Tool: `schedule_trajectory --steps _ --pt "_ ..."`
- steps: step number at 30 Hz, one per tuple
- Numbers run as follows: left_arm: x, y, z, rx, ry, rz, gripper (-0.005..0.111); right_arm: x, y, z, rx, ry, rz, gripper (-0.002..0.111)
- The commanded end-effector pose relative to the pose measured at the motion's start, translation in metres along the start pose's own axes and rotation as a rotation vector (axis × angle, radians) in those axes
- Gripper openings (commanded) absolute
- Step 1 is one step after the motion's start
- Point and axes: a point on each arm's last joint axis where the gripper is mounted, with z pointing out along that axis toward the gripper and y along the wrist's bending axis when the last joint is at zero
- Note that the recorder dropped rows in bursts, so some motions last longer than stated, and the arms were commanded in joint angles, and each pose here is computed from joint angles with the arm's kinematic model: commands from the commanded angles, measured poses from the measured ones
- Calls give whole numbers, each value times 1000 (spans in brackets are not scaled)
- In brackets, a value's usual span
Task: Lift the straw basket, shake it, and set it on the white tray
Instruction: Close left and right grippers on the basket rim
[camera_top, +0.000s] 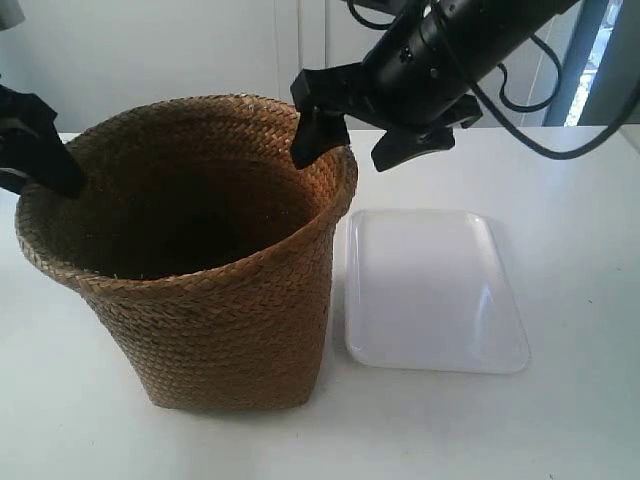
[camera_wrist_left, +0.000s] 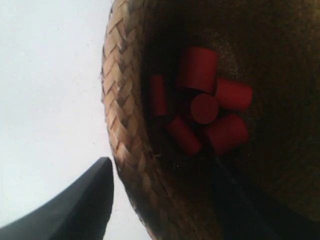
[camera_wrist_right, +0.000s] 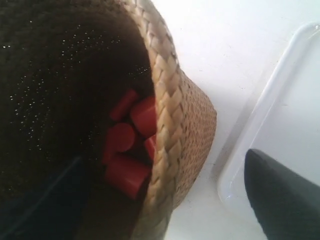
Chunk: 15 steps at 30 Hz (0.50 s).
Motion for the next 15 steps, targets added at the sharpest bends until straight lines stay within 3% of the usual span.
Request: schedule_trajectory --steps 1,15 --pt "0 4 13 38 60 -11 61 -1 -6 12 22 21 19 79" --pt "-3 11 29 67 97 -38 61 0 -15 37 30 81 41 79"
